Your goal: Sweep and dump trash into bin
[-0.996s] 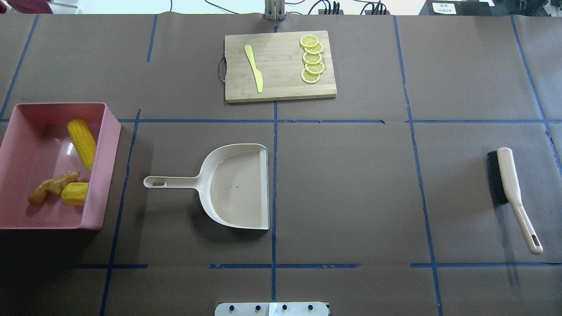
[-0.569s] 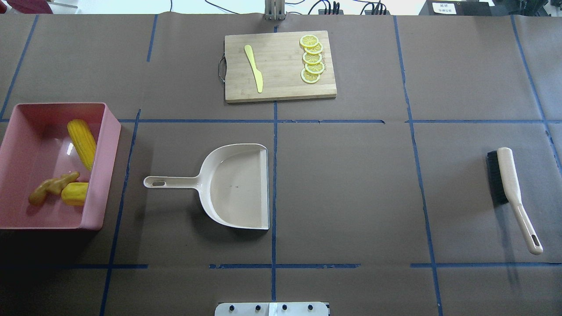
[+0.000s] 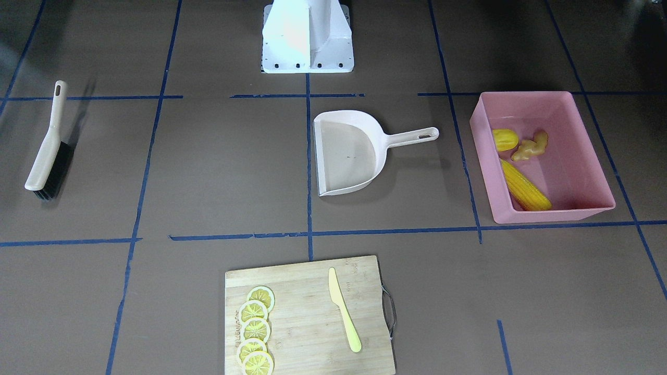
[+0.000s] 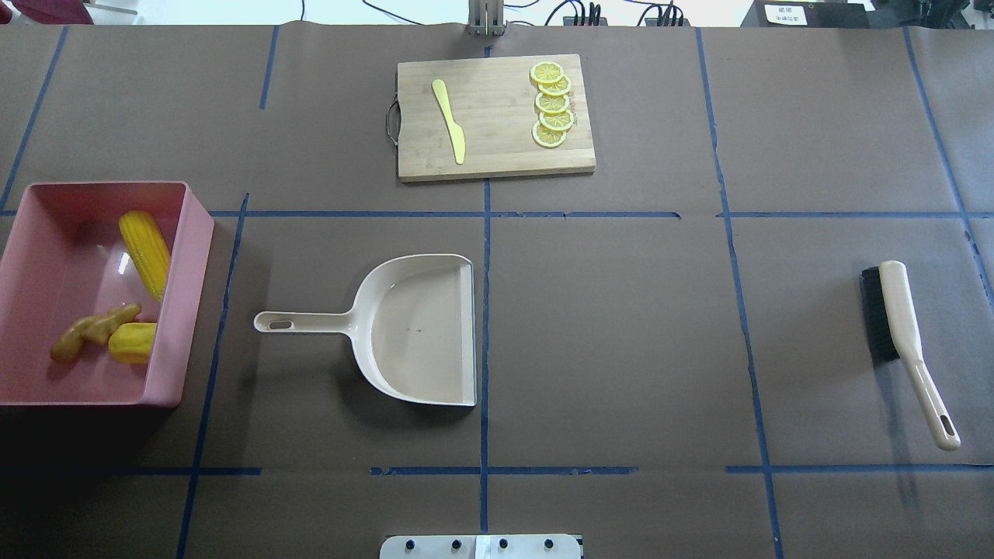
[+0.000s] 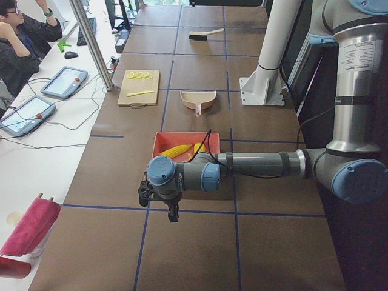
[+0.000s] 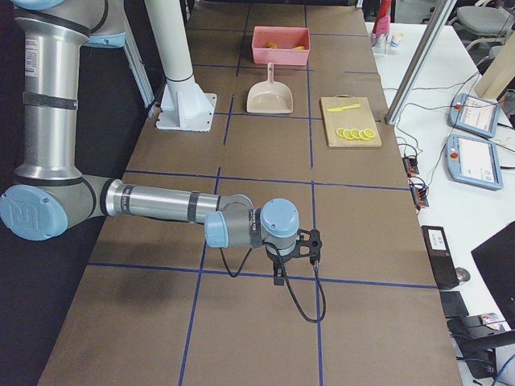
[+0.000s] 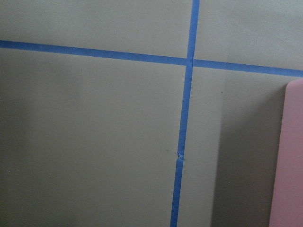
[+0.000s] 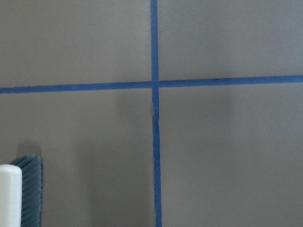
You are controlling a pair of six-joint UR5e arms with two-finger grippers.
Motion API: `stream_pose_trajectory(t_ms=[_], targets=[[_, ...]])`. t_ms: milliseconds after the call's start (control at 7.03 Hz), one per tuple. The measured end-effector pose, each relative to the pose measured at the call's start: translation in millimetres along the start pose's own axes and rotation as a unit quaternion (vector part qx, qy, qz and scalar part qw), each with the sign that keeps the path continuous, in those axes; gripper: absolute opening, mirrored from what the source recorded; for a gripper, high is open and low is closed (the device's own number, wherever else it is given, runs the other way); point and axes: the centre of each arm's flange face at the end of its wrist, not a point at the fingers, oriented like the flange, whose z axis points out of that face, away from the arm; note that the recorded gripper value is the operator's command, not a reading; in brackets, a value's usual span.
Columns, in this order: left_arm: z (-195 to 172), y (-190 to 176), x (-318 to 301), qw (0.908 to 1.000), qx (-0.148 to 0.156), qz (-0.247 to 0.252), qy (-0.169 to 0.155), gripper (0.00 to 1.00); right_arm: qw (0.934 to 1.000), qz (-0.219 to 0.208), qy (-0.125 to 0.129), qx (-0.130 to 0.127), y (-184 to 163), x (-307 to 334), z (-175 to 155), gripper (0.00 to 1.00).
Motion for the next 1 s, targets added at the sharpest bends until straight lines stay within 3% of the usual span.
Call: stream_pose_trajectory(t_ms=[427, 996], targets=[[0, -1, 1, 1.0, 0.001, 0.001, 0.001, 1.0, 0.9989, 0.038, -0.029, -0.002, 9, -1, -28, 1.0], [-1, -1, 1, 1.0, 0.002, 0.002, 0.001, 1.0, 0.9989, 0.043, 0.018, -0.009, 13, 5, -27, 1.0]])
